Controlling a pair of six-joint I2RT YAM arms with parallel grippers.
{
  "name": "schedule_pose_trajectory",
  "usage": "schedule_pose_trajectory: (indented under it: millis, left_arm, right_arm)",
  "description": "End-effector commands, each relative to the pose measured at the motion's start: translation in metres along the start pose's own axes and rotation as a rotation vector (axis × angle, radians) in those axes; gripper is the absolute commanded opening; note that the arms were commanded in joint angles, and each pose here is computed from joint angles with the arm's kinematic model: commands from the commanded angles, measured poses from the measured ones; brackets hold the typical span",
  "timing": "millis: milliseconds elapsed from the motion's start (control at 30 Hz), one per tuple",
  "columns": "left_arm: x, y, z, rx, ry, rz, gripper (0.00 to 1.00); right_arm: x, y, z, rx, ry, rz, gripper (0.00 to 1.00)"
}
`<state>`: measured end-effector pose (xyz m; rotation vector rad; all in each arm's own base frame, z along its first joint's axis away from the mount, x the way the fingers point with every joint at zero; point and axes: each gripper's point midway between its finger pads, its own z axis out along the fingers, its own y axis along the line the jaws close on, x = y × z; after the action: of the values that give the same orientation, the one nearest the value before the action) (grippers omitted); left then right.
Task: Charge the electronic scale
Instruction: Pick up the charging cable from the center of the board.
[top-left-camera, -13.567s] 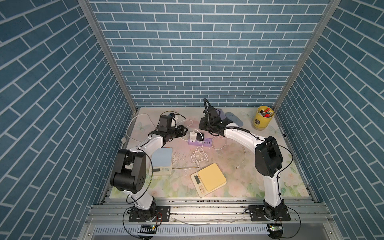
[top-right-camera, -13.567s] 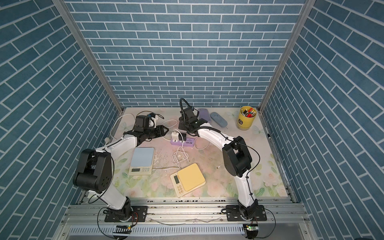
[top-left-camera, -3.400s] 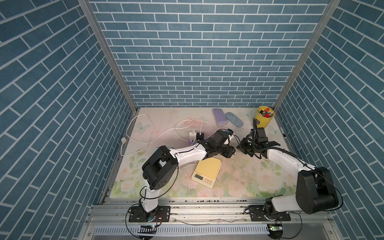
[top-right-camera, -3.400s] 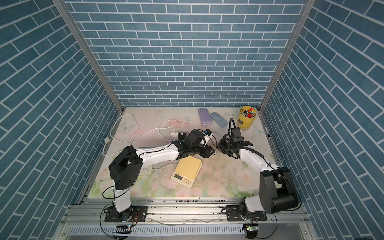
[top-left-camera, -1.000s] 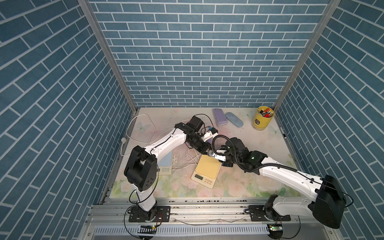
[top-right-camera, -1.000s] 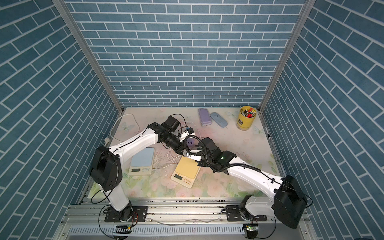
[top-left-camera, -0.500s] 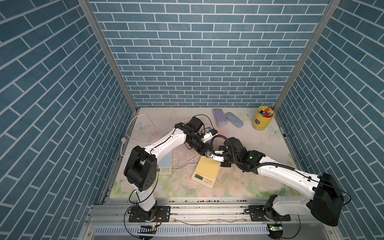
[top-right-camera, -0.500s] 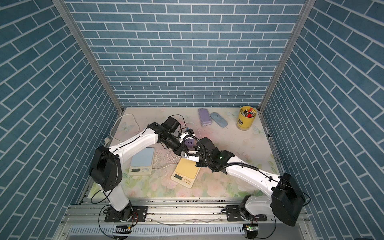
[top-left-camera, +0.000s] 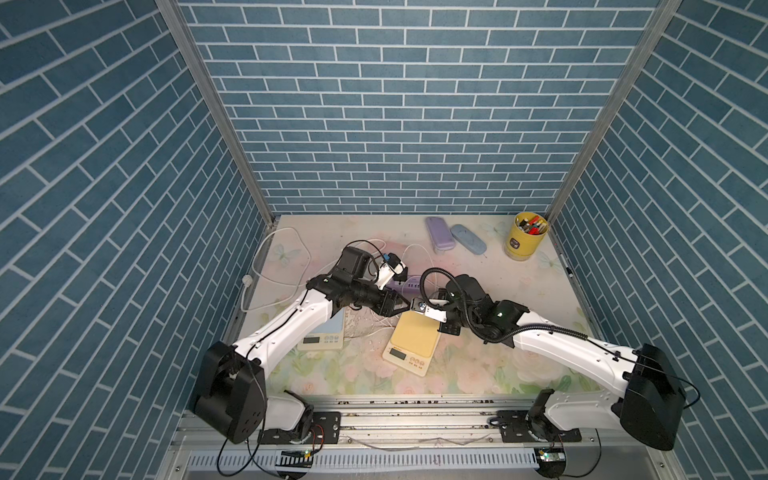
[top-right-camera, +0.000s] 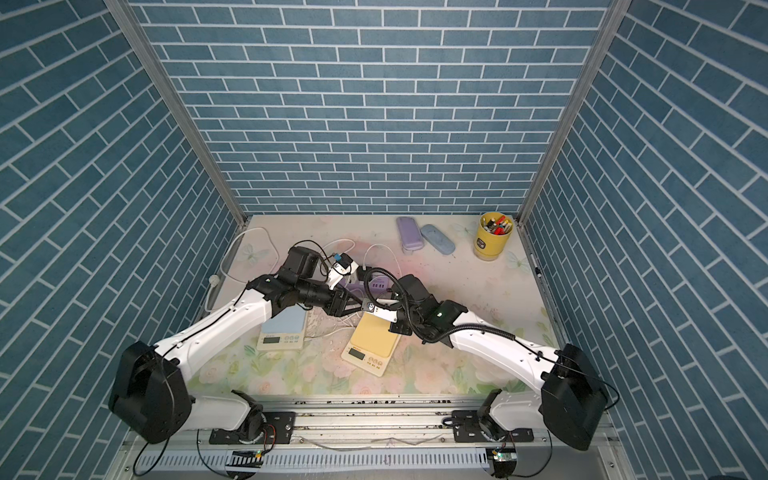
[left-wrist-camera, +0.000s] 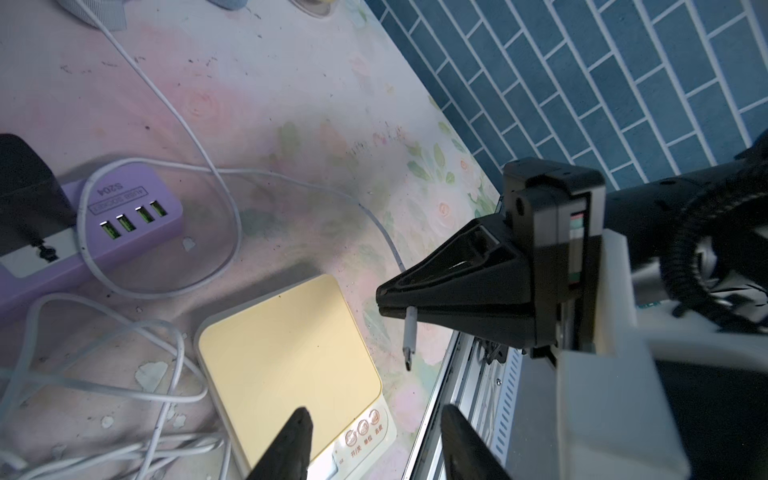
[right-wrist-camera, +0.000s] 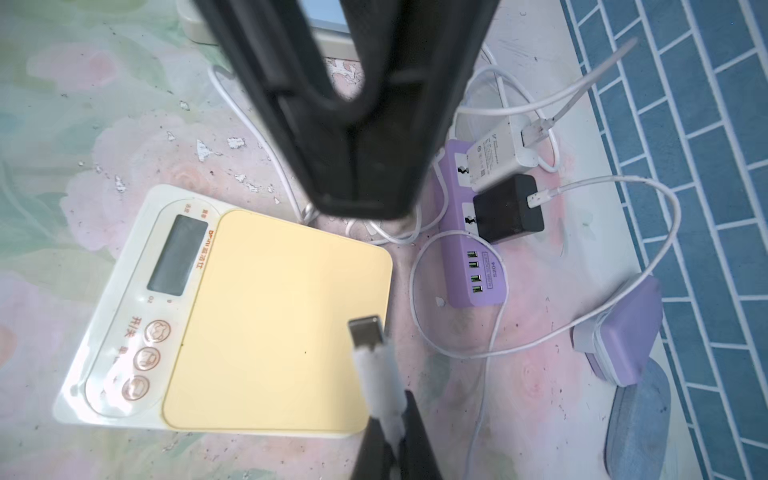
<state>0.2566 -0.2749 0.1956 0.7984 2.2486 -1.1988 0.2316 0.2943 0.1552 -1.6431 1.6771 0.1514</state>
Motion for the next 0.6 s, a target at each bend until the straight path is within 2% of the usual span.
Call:
schedule_pose_trajectory:
  millis: [0,167,400,567]
  left_arm:
    - [-0.023,-0.002,0.006,0.015,-0.133,-0.014,0.51]
    - [-0.019,0.001,0.022,0.047,-0.135,-0.077,0.47]
    - [-0.017,-0.004,0.033,0.092,-0.109,-0.098,0.37]
    - [-0.007,0.003,0.043,0.091,-0.057,-0.153,0.37]
  right_arm:
    - [-0.005,-0.005,-0.003,0.009,0.000,0.078,0.00]
    - [-0.012,-0.008,-0.003,0.008,-0.025,0.115,0.00]
    - [-0.011,-0.009,-0.001,0.010,-0.016,0.137,0.00]
    - [-0.004,-0.016,0.005,0.048,0.033,0.168,0.00]
